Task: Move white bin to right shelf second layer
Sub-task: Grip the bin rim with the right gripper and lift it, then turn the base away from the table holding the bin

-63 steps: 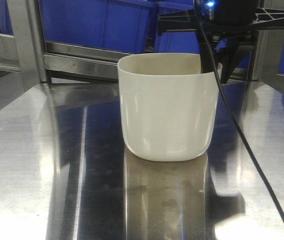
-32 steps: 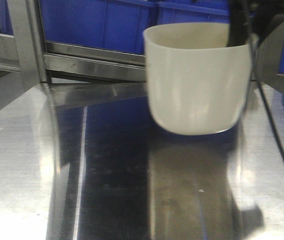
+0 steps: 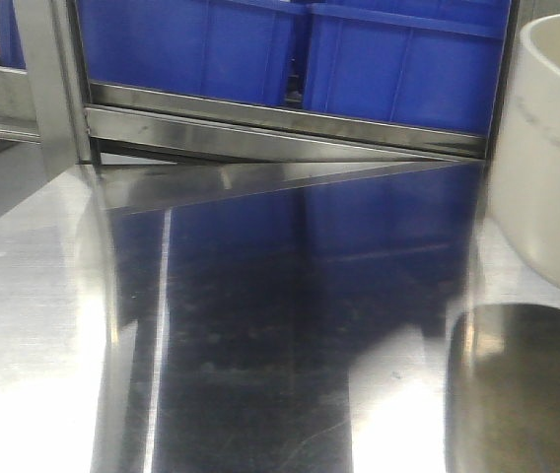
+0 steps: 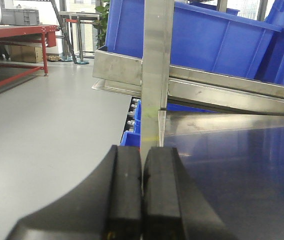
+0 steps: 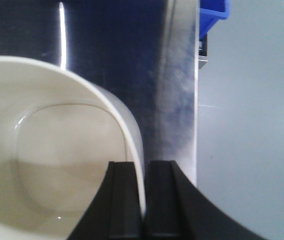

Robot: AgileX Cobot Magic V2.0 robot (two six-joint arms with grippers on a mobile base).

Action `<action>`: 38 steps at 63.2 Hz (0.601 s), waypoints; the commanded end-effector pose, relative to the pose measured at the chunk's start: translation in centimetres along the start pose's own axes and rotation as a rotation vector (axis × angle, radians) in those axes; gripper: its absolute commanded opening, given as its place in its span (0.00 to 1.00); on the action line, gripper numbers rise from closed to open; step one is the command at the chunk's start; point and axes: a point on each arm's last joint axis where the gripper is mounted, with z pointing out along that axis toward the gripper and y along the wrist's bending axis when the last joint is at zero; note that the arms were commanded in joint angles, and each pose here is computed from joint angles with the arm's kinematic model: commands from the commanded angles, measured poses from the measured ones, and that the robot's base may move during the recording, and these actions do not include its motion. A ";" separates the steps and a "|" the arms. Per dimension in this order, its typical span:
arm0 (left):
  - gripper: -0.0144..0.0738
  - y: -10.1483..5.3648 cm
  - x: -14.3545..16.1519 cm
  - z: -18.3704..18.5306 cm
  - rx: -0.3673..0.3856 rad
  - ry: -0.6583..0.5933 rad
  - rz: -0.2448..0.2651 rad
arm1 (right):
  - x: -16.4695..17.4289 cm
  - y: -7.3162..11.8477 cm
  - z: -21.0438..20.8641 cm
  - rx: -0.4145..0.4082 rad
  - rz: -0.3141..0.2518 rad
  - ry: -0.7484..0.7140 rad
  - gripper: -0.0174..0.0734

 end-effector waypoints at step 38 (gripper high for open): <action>0.26 0.0 0.1 0.0 0.003 -0.071 -0.011 | 6.3 -0.8 -5.9 -0.036 0.110 -0.251 0.27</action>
